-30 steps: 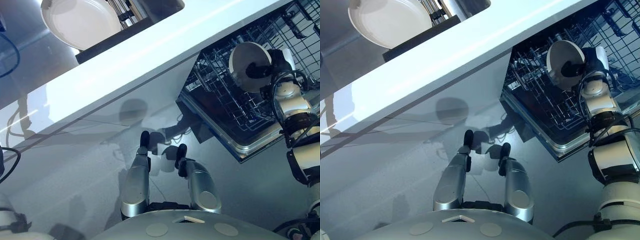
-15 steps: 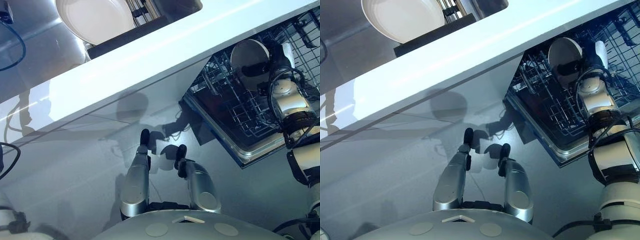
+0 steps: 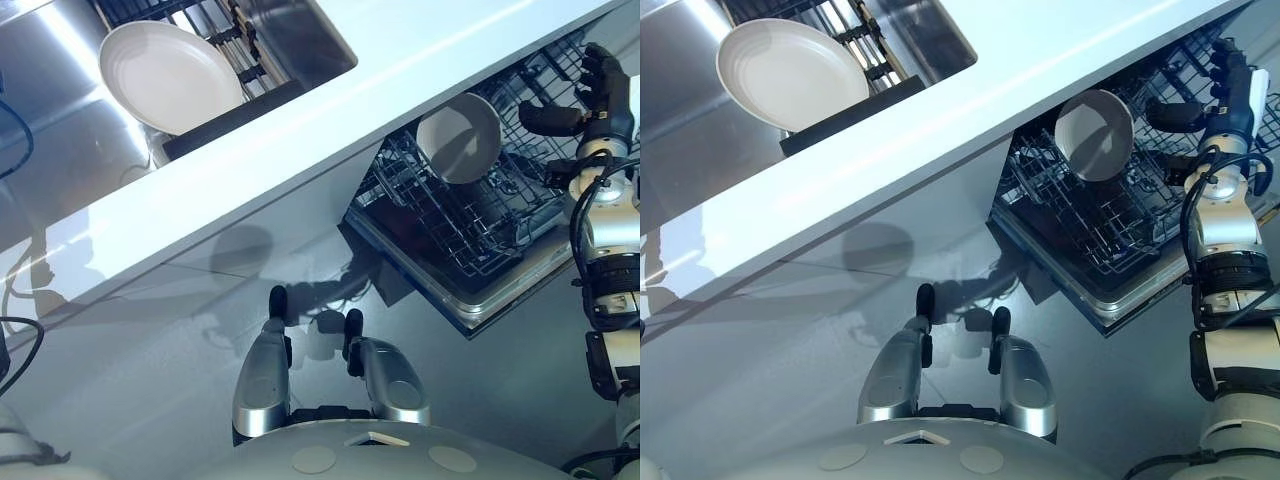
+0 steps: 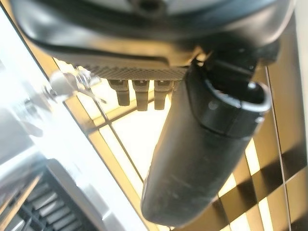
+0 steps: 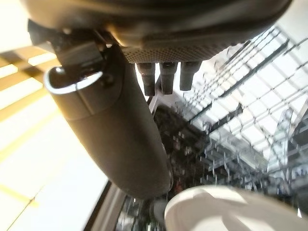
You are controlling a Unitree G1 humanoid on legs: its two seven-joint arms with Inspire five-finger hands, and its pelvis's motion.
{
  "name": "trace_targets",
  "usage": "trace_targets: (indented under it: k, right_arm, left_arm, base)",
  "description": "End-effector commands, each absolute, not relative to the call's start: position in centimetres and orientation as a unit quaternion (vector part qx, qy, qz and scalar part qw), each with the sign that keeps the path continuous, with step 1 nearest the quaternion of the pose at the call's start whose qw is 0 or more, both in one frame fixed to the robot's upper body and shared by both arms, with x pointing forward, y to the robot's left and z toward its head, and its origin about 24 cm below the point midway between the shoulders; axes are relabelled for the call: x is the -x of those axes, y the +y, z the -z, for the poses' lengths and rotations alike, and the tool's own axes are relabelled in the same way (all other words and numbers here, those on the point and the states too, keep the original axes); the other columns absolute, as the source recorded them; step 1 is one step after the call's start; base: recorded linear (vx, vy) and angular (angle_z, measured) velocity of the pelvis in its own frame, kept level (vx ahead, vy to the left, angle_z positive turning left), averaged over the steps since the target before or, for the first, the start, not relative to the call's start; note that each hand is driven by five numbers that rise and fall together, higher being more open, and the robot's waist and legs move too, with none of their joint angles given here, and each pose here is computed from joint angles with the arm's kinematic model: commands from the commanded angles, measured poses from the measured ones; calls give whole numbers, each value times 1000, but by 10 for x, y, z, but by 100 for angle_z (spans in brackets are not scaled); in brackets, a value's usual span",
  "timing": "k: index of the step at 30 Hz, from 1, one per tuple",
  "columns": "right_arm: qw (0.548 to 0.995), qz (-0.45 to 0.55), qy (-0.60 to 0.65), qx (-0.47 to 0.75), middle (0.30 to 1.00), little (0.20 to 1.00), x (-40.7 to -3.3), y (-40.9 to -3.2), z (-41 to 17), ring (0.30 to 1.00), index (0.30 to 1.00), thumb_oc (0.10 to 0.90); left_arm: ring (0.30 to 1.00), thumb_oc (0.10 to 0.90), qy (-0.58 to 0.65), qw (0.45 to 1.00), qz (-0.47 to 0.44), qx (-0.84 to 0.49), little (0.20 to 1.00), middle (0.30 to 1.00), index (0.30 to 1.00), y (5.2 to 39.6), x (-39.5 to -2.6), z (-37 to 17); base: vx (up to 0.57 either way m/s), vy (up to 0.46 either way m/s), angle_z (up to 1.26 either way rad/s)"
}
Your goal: Pick up plates and place into dishwasher.
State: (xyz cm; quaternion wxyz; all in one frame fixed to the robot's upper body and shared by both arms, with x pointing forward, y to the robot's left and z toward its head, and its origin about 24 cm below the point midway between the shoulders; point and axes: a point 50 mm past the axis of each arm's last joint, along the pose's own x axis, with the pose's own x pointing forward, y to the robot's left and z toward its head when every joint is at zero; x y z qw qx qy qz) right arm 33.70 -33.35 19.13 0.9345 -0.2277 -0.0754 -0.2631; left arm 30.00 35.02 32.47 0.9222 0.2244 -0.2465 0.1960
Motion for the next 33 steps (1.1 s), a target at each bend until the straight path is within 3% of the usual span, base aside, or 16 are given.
trace_targets:
  k: [1, 6, 14, 23, 29, 30, 31, 33]
  right_arm:
    - [918, 269, -136, 259, 900, 900, -318, -351, -212, 900, 900, 800]
    - [915, 257, -176, 256, 900, 900, -311, -346, -220, 900, 900, 800]
    - [926, 196, -211, 245, 900, 900, -296, -323, -218, 900, 900, 800]
    - [934, 158, -196, 253, 900, 900, -295, -319, -208, 900, 900, 800]
    - [935, 140, -205, 253, 900, 900, -299, -308, -208, 900, 900, 800]
    - [935, 137, -209, 253, 900, 900, -300, -306, -209, 900, 900, 800]
    - [935, 134, -212, 252, 900, 900, -300, -304, -210, 900, 900, 800]
    - [934, 126, -223, 250, 900, 900, -301, -297, -212, 900, 900, 800]
  left_arm:
    - [900, 800, -245, 922, -184, -236, 900, 900, 900, 354, -293, -306]
    - [900, 800, -131, 939, -172, -266, 900, 900, 900, 365, -298, -269]
    - [900, 800, 86, 915, -199, -340, 900, 900, 900, 423, -275, -231]
    - [900, 800, 160, 912, -217, -308, 900, 900, 900, 446, -266, -243]
    - [900, 800, 225, 930, -164, -240, 900, 900, 900, 443, -269, -224]
    - [681, 545, 242, 934, -148, -215, 645, 681, 681, 442, -269, -216]
    - [556, 399, 257, 936, -134, -198, 499, 556, 556, 442, -268, -209]
    - [519, 355, 300, 931, -115, -172, 455, 519, 519, 441, -264, -189]
  base:
    - [-24, 149, -21]
    - [-69, 234, -24]
    - [-61, 200, -23]
    - [-24, 100, -20]
    - [-15, 21, -18]
    - [-6, 3, -14]
    - [-10, 5, -10]
    - [-15, 11, -5]
